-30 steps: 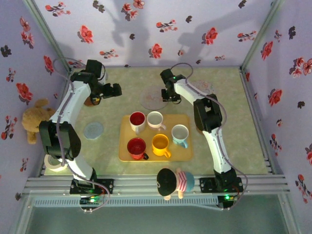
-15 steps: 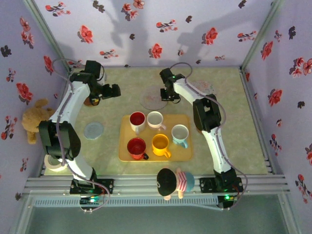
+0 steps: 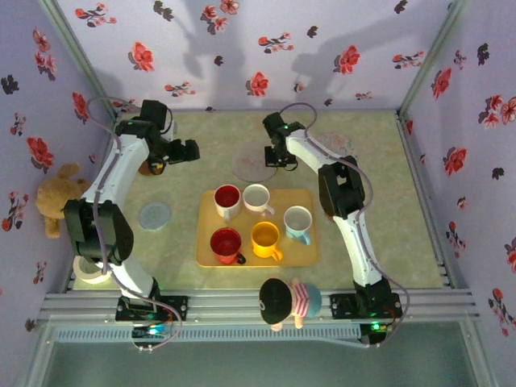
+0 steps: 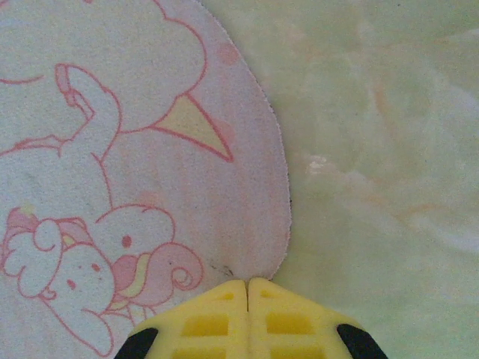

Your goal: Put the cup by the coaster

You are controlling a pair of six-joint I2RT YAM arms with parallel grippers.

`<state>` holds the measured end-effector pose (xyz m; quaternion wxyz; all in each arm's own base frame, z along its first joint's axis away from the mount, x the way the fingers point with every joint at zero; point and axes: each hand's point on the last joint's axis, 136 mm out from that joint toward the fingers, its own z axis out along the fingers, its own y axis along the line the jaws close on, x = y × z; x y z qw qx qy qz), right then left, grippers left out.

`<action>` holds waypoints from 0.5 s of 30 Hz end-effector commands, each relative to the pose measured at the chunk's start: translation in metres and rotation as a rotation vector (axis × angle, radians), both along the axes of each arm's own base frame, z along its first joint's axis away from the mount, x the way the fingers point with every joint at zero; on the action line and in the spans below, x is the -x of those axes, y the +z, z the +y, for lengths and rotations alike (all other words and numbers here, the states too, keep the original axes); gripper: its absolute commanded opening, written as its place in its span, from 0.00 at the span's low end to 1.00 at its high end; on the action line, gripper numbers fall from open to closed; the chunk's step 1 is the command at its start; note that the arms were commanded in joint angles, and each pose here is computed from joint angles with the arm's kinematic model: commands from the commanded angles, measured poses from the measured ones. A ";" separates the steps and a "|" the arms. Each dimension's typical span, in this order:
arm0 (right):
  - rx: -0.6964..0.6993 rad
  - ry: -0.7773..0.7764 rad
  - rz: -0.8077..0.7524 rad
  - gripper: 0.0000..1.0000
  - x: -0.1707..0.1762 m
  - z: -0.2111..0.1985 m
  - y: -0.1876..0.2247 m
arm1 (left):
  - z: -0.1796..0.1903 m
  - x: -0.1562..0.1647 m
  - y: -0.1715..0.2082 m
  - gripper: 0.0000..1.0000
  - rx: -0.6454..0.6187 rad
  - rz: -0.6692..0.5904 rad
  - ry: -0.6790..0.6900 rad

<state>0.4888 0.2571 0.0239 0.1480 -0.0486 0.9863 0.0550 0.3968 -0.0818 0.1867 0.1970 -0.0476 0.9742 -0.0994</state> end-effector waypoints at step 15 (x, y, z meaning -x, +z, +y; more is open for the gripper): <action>0.077 -0.020 -0.031 0.00 -0.015 -0.032 -0.003 | 0.005 0.004 -0.008 1.00 -0.014 0.034 -0.010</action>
